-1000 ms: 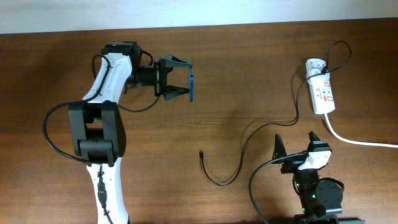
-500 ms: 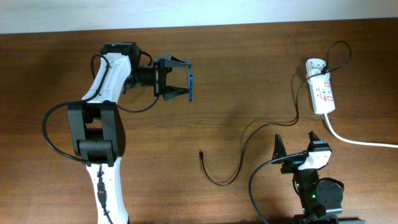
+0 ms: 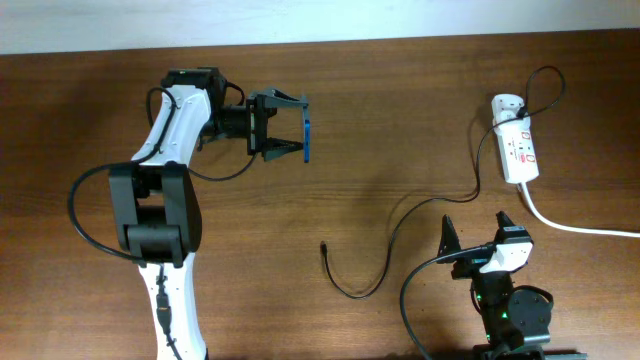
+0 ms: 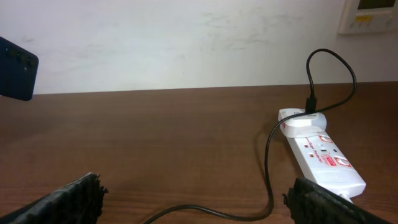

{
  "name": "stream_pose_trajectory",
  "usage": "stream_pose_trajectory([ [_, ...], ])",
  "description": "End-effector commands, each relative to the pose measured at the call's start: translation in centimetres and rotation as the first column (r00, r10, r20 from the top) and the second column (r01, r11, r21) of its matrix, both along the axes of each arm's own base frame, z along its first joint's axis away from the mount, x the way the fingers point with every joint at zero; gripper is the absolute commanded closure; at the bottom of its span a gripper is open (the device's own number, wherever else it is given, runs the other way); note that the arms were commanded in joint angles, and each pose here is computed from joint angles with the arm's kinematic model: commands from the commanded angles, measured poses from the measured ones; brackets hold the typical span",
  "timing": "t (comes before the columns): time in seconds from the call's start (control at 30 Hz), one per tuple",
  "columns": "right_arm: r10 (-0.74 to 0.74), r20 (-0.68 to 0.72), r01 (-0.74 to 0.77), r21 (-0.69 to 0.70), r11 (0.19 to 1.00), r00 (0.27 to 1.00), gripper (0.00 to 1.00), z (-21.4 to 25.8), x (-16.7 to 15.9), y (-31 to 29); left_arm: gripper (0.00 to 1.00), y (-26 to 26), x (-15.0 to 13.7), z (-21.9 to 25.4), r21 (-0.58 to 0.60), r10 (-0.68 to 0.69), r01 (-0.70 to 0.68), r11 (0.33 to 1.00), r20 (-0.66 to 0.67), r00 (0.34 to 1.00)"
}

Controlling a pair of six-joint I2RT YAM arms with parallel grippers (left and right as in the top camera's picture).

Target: Plug charger to phone and switch on socket

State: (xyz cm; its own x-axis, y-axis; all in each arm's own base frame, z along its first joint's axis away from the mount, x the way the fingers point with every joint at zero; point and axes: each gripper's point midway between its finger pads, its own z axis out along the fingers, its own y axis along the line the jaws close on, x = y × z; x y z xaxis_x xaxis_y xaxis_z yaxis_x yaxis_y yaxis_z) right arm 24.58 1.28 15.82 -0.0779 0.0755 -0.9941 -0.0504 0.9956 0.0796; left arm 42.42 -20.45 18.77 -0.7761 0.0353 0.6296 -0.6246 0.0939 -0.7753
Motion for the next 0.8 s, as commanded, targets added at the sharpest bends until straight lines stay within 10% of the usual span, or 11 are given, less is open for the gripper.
stream_pose_trajectory([
  [0.0,-0.016,-0.004,0.016,0.002,1.000,1.000,0.02,-0.24,0.00,-0.30,0.23,0.25,0.64,1.23,-0.056,0.018,-0.018,0.998,0.014,1.000],
  [0.77,-0.016,-0.004,0.016,0.002,1.000,1.000,0.02,-0.24,0.00,-0.30,0.23,0.26,0.50,1.26,-0.056,0.018,-0.018,0.998,0.014,1.000],
])
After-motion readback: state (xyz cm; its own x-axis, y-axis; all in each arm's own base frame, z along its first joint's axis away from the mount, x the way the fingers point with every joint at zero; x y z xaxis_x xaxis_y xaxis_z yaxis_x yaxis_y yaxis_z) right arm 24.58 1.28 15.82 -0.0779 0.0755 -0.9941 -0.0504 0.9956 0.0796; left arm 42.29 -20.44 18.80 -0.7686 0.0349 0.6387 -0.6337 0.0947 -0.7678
